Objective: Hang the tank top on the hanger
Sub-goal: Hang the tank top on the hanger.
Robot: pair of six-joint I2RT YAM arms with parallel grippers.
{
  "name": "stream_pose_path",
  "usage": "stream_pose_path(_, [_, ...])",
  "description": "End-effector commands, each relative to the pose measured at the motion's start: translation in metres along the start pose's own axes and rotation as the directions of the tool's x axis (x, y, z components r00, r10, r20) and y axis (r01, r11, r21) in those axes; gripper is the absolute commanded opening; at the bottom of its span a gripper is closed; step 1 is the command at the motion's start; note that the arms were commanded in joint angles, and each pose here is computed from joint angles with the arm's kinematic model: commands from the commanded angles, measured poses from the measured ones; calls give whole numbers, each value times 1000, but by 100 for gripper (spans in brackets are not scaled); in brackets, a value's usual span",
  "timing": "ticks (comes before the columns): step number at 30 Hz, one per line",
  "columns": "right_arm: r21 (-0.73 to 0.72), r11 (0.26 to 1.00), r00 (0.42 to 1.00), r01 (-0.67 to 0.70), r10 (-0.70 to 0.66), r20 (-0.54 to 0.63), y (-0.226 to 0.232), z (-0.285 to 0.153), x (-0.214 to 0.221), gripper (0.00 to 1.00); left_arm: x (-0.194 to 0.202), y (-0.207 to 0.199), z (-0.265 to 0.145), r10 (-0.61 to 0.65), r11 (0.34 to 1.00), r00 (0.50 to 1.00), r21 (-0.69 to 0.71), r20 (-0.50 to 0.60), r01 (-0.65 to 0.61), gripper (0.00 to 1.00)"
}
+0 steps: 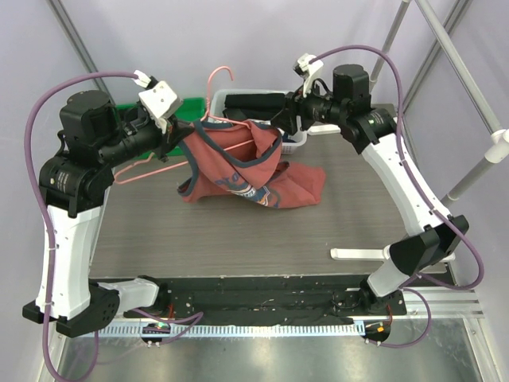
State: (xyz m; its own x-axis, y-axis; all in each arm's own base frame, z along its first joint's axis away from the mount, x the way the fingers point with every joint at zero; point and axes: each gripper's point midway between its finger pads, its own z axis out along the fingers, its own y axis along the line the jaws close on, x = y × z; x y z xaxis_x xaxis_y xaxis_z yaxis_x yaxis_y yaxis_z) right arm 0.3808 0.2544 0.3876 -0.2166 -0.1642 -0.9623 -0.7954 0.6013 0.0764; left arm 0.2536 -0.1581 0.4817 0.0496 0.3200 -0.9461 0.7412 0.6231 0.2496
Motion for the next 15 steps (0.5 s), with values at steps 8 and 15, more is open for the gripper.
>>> stream_pose_path(8, [-22,999,998,43,-44,-35,-4,7,8,56,-20,-4,-8,30,999,997,10,73,-31,0])
stream_pose_path(15, [-64,997,996,47,-52,-75,2,6,20,53,-23,-4,-8,29,1000,996,11,79,-30,0])
